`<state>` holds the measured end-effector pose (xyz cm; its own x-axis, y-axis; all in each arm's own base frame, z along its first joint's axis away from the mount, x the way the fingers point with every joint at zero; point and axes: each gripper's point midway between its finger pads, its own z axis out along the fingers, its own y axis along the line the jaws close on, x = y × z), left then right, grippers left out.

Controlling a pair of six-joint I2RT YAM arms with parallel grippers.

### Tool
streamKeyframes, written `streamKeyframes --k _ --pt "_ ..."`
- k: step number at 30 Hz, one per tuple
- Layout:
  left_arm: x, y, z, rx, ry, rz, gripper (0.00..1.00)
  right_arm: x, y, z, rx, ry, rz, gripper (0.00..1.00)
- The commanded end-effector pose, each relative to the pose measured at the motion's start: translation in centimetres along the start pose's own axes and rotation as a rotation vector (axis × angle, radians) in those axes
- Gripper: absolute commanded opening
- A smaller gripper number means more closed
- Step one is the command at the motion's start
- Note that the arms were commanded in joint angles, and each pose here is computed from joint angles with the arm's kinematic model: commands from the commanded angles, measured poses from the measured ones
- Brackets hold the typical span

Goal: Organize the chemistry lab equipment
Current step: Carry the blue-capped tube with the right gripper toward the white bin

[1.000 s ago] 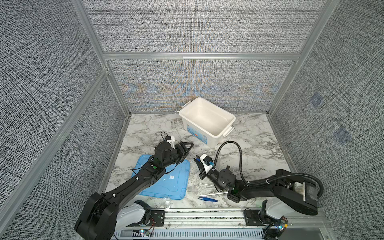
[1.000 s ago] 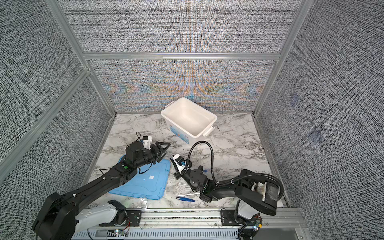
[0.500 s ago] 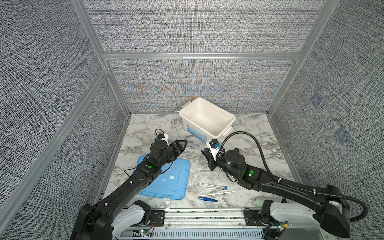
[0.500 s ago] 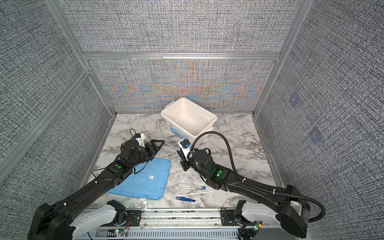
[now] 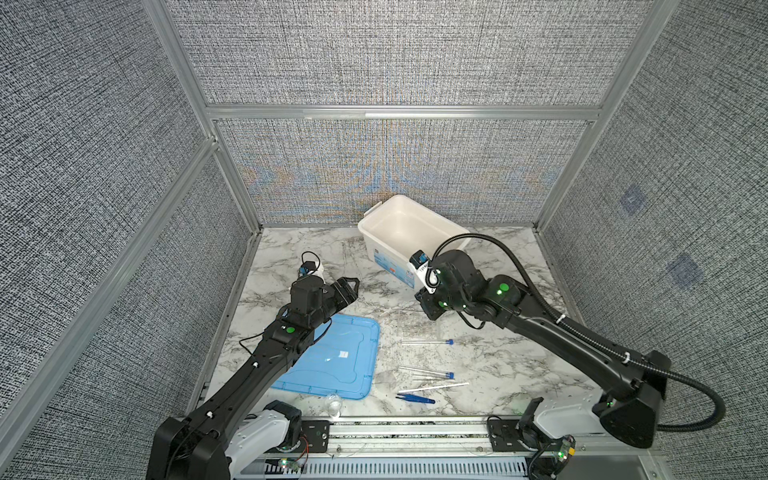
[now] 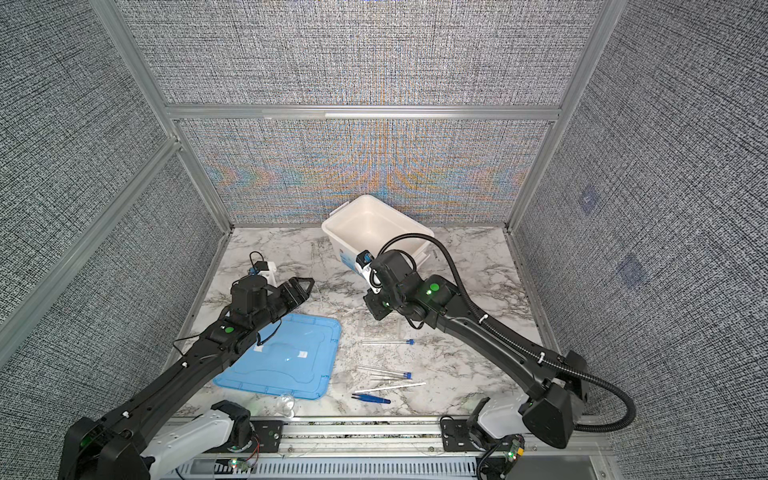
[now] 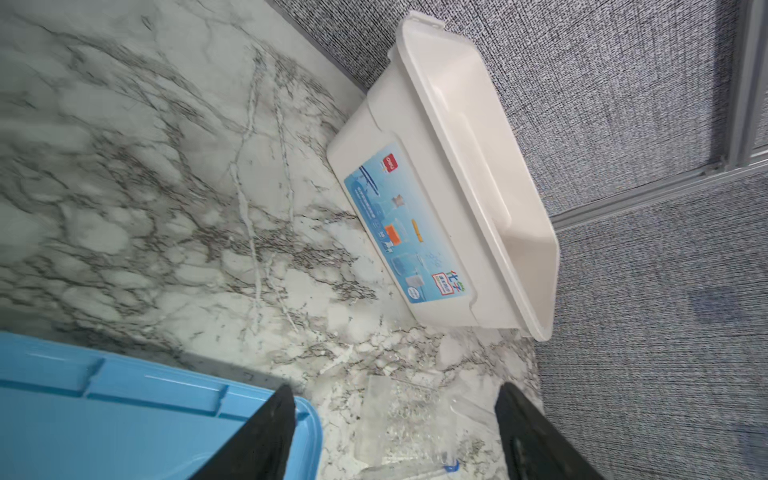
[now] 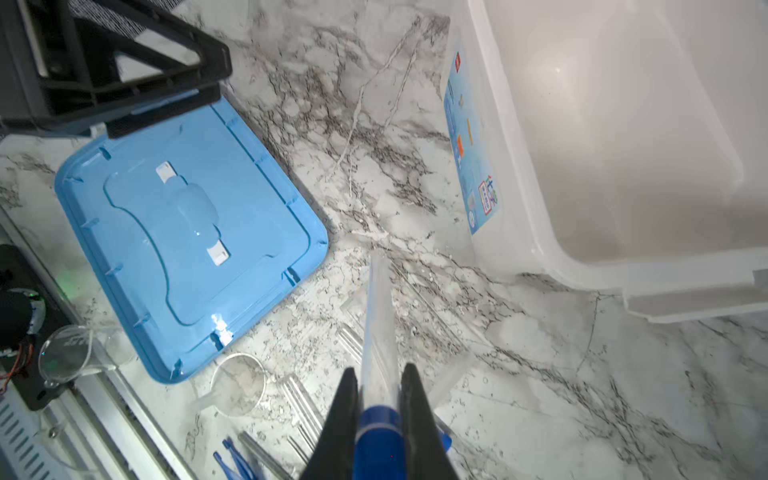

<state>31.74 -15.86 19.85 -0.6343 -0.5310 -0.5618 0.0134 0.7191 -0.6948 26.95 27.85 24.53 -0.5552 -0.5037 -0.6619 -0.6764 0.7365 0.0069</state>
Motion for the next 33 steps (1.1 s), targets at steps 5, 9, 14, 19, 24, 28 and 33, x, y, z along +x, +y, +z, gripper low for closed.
streamKeyframes --k 5,9,14,19,24,28,33 --pt "-0.7 2.7 0.4 -0.108 -0.070 0.297 0.79 3.0 0.1 1.0 -0.013 0.261 -0.048 0.10" --pt "-0.6 3.7 1.0 -0.148 -0.078 0.381 0.79 2.7 -0.5 2.0 0.014 0.304 -0.039 0.10" --pt "0.0 5.1 1.8 -0.167 -0.082 0.450 0.79 1.6 -0.5 3.1 0.007 0.310 -0.031 0.10" --pt "1.5 5.8 2.9 -0.137 -0.053 0.483 0.79 1.0 -0.6 4.2 -0.007 0.330 -0.012 0.10" --pt "2.4 6.1 3.7 -0.112 -0.029 0.524 0.79 0.7 -1.1 5.2 -0.006 0.364 0.003 0.09" --pt "2.8 5.8 4.0 -0.078 -0.028 0.529 0.79 0.5 -1.4 5.8 -0.005 0.384 0.010 0.09" --pt "3.1 5.8 4.4 -0.060 -0.024 0.530 0.79 0.6 -1.6 6.4 -0.014 0.406 0.015 0.09"
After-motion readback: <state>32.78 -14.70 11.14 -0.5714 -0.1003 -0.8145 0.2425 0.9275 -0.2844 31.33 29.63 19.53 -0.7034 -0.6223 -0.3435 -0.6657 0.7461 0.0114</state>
